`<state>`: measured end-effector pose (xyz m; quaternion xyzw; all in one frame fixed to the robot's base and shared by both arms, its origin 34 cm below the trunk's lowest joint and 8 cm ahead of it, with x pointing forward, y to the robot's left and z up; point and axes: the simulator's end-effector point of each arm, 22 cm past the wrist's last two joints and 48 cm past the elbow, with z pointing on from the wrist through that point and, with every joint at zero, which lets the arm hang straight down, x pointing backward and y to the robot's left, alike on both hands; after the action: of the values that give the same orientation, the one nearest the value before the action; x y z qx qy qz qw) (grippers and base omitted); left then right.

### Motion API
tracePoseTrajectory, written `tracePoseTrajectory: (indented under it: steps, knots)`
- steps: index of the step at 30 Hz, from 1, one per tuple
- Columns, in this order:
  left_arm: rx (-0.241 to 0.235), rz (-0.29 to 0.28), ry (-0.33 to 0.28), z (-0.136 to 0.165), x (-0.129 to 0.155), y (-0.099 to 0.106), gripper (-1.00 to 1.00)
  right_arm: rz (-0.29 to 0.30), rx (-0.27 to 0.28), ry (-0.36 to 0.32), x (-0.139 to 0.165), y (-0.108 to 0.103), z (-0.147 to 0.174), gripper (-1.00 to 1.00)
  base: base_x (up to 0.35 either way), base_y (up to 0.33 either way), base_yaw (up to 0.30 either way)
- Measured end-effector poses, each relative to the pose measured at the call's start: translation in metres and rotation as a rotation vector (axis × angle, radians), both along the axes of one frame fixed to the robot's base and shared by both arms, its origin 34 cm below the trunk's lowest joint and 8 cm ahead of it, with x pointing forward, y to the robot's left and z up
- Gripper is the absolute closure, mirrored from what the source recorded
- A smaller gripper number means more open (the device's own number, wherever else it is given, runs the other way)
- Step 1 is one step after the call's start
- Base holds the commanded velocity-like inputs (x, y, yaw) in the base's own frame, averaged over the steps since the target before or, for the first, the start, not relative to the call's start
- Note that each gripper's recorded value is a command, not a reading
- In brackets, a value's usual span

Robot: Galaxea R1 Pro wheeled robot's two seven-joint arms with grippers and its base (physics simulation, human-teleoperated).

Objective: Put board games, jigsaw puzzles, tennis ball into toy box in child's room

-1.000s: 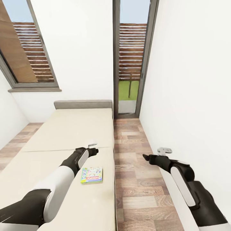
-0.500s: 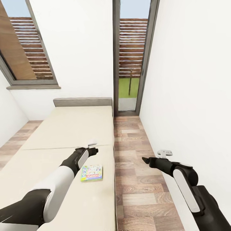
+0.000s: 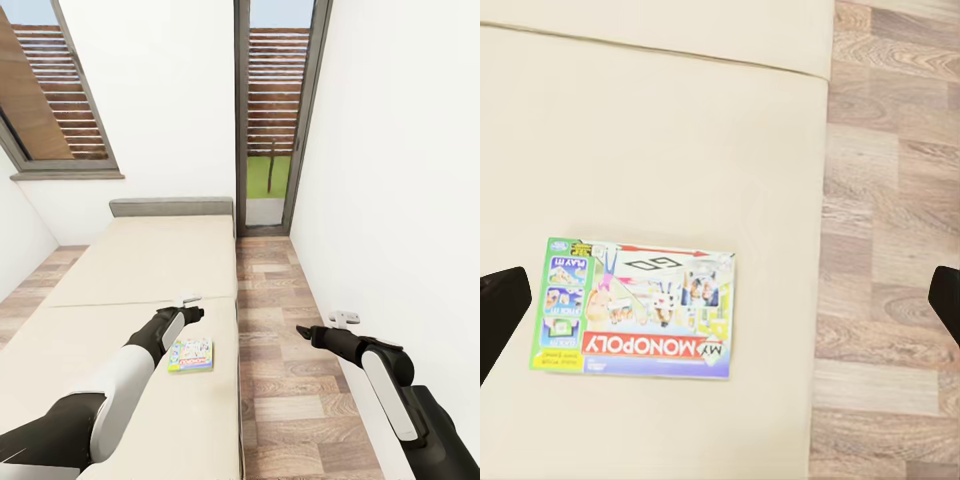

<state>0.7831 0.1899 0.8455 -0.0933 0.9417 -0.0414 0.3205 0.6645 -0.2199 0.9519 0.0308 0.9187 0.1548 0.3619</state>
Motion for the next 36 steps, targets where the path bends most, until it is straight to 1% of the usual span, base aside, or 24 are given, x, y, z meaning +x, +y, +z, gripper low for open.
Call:
tracePoseTrajectory:
  steps: [36]
  knots:
    - [-0.002, -0.001, 0.040, -0.040, -0.010, -0.001, -1.00, -0.003, -0.001, 0.059, -0.004, -0.001, -0.033, -1.00, 0.000, 0.000, 0.000]
